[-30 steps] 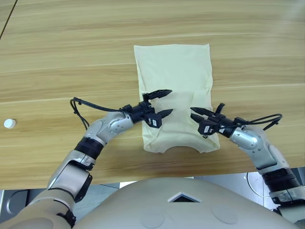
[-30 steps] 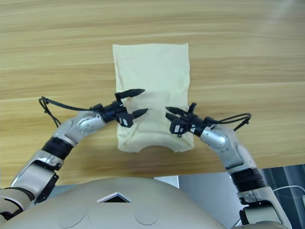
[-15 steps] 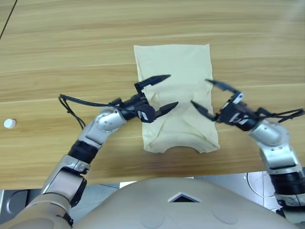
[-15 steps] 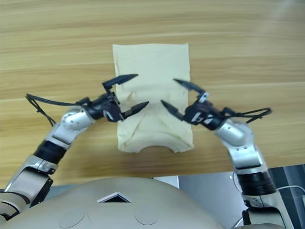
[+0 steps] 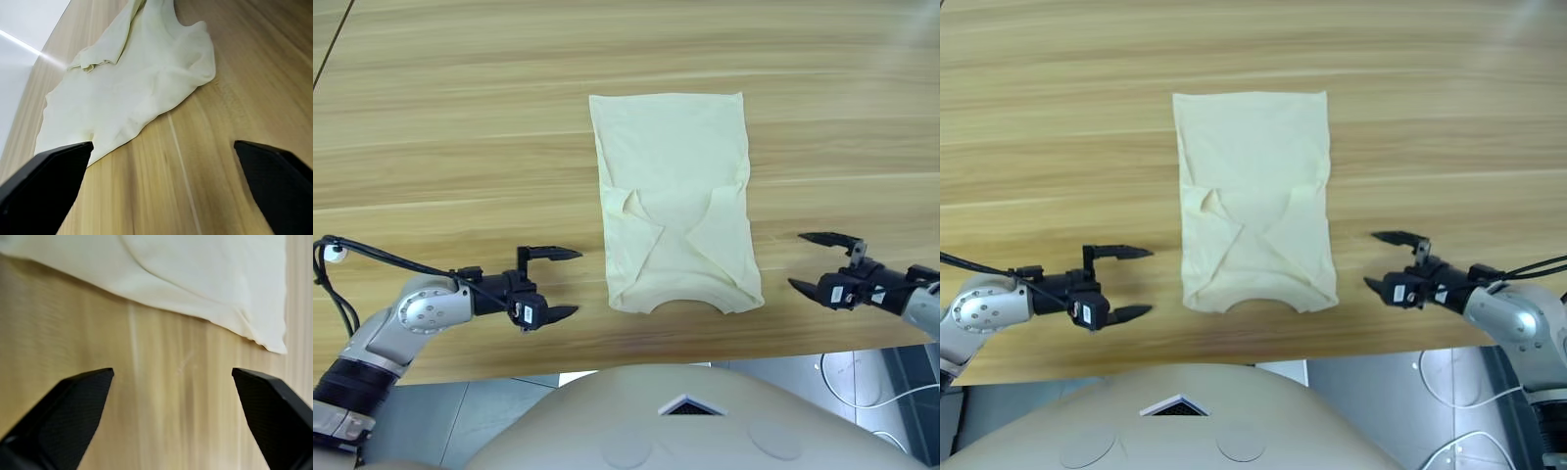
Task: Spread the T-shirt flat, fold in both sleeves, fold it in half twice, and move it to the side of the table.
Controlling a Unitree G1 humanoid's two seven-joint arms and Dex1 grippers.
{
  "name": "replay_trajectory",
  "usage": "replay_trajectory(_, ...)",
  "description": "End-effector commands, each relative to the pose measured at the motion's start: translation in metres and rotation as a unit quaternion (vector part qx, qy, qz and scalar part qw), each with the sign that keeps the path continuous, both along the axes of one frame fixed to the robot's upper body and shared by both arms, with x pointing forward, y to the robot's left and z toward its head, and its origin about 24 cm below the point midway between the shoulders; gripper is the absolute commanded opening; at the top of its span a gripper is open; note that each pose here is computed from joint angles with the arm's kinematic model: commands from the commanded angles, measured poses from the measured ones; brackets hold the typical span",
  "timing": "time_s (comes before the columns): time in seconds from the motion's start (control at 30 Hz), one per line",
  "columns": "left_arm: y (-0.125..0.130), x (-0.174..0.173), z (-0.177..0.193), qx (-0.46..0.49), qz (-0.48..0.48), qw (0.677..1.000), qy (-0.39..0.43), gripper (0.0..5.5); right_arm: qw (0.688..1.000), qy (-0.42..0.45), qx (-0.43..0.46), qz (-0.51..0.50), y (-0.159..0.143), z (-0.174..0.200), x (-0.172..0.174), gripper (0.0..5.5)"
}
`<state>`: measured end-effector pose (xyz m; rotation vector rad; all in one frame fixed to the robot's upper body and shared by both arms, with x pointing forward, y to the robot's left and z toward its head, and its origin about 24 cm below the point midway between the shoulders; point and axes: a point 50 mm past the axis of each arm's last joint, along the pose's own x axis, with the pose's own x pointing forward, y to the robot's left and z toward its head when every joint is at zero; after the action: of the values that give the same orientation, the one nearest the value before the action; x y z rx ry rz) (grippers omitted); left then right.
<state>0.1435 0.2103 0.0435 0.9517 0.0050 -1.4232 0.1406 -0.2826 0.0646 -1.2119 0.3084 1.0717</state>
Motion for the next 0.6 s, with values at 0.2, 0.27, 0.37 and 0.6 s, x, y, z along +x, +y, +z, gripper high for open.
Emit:
replay_trajectory(0.2, -0.025, 0.006, -0.016, -0.032, -0.005, 0.999, -0.012, 5.37, 0.994, 0.08, 0.046, 0.059, 0.021, -0.018, -0.031, 4.48)
replay_trajectory(0.27, -0.027, 0.007, -0.017, -0.029, -0.008, 0.999, -0.014, 5.37, 0.993, 0.088, 0.052, 0.065, 0.025, -0.021, -0.033, 4.48)
replay_trajectory(0.37, -0.032, 0.008, -0.021, -0.028, -0.022, 0.999, -0.014, 5.37, 0.992, 0.089, 0.06, 0.069, 0.029, -0.024, -0.032, 4.48)
replay_trajectory(0.6, -0.037, 0.003, -0.027, -0.028, -0.05, 0.998, 0.002, 4.75, 0.992, 0.082, 0.061, 0.071, 0.034, -0.029, -0.026, 3.25)
